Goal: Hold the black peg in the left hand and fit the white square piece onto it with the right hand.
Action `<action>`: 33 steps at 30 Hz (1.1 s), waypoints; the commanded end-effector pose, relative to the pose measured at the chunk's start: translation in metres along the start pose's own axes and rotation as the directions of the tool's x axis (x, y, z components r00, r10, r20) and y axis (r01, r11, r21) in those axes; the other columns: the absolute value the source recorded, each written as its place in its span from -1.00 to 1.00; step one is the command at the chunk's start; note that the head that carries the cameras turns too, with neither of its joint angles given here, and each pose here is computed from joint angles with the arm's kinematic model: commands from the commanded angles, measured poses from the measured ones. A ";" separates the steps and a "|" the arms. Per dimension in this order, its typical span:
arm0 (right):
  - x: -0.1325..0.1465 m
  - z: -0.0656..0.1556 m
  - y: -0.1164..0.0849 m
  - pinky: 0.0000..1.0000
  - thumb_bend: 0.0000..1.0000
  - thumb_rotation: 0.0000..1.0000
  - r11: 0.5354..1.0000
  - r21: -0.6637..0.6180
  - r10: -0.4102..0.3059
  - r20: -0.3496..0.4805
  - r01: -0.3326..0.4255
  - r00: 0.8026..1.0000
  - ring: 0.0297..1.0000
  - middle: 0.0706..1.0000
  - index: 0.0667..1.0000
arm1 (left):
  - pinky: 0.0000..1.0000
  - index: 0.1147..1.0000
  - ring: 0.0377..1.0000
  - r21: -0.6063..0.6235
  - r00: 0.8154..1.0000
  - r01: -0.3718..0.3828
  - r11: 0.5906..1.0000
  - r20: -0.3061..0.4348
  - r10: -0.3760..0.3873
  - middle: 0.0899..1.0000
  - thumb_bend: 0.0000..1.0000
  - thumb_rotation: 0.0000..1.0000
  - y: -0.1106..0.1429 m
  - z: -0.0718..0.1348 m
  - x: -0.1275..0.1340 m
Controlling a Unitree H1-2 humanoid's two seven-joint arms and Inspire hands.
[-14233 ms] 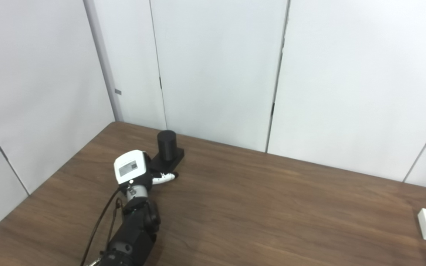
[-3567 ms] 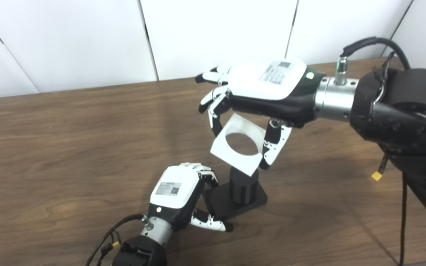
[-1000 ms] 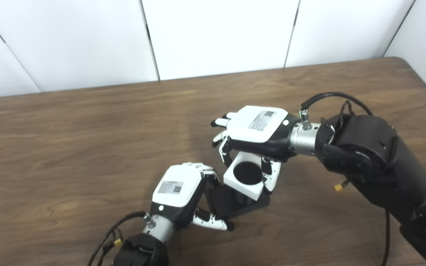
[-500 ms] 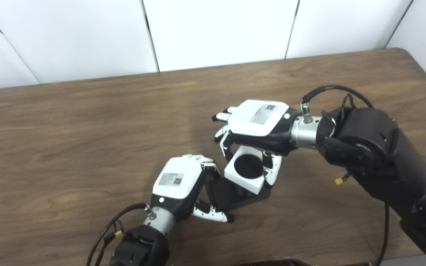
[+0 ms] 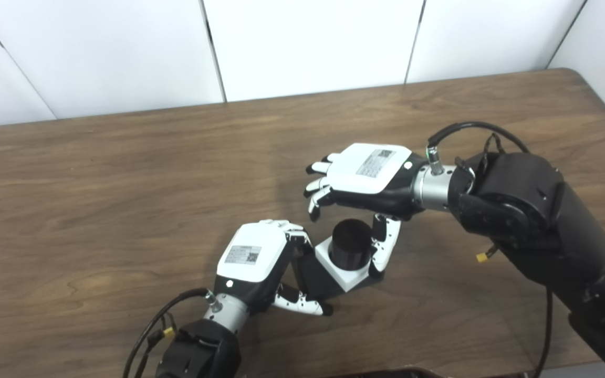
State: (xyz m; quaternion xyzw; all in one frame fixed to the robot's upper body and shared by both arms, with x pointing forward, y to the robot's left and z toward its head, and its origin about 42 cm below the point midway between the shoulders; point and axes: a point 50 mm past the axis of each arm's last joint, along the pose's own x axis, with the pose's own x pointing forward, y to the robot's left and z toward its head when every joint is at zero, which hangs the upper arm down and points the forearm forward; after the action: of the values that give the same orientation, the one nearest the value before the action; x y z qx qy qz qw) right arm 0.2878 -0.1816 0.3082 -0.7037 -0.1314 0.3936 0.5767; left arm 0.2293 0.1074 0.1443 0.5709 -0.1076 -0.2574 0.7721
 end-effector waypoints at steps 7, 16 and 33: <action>-0.006 -0.005 -0.019 1.00 1.00 -0.34 0.998 -0.028 -0.065 -0.015 0.064 0.998 1.00 0.80 0.76 | 0.70 -0.16 0.65 0.010 0.996 0.095 0.995 -0.001 -0.095 0.49 0.03 -0.89 -0.015 0.000 -0.001; -0.010 -0.009 -0.025 1.00 1.00 -0.37 0.996 0.002 -0.088 -0.036 0.088 0.996 1.00 0.84 0.85 | 0.70 -0.16 0.65 0.018 0.995 0.099 0.995 -0.002 -0.099 0.50 0.03 -0.89 -0.014 0.000 -0.001; -0.043 -0.034 -0.023 1.00 1.00 -0.20 0.988 0.137 -0.064 -0.082 0.075 0.995 1.00 1.00 0.97 | 0.66 -0.16 0.62 0.020 0.997 0.082 0.996 -0.004 -0.081 0.47 0.03 -0.89 -0.013 -0.007 -0.005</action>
State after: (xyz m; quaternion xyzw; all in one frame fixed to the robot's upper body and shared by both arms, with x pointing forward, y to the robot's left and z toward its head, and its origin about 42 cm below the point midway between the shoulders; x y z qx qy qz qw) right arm 0.2923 -0.2187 0.3366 -0.6708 -0.1046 0.3707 0.6338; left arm 0.2298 0.1090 0.1441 0.5722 -0.1102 -0.2572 0.7709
